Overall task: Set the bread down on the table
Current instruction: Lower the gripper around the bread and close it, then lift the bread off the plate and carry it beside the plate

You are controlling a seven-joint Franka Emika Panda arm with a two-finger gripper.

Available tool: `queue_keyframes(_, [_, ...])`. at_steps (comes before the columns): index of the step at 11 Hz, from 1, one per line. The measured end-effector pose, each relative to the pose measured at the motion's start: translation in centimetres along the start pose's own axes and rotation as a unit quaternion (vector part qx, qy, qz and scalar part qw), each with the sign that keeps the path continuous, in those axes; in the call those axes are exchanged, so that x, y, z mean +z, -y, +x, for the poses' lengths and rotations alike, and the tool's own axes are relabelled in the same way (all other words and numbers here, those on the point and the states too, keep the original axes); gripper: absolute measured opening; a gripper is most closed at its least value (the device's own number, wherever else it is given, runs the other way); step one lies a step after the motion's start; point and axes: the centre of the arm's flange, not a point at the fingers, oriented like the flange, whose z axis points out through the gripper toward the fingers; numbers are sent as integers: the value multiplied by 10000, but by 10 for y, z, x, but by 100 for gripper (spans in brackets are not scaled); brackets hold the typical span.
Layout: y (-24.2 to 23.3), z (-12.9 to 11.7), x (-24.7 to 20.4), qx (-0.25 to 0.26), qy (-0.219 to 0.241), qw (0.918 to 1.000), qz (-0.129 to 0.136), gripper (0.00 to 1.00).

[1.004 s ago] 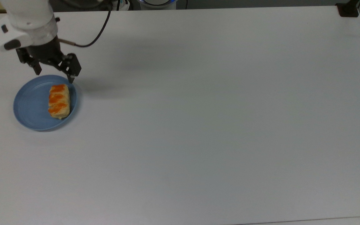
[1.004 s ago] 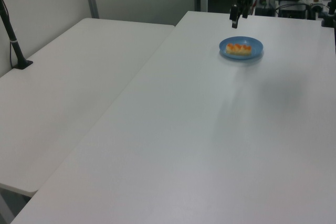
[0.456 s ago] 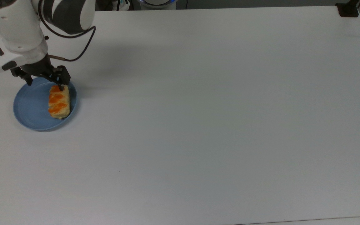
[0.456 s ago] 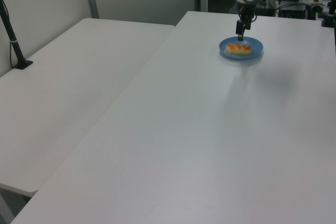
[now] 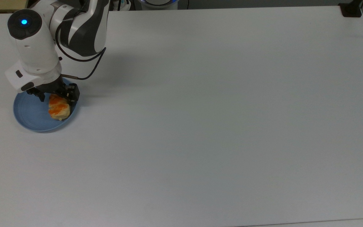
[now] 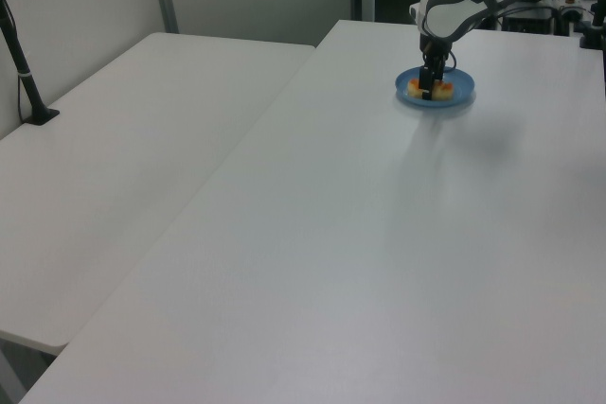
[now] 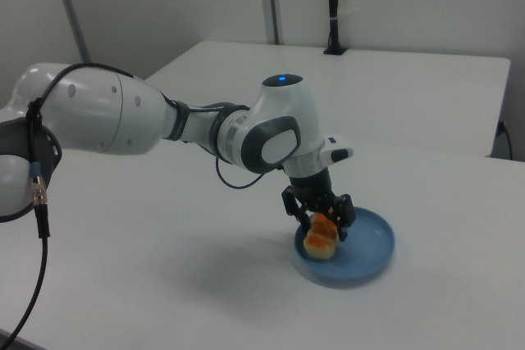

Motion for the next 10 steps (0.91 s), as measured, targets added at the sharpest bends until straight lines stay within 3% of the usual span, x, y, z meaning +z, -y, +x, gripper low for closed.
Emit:
queue_keyframes(1, [2,1,-1,-16,-9,10000,-1,85])
queue_keyframes(4, [0,4,-13,-4,-116,9999,-22,36])
queue_keyframes(5, [-3,4,-26,13,-177,9998,-18,29])
queue_keyframes(8, [7,-11,-87,-39,129,9996,244,30])
queue_keyframes(10, [56,-33,-117,-395,526,9964,538,31])
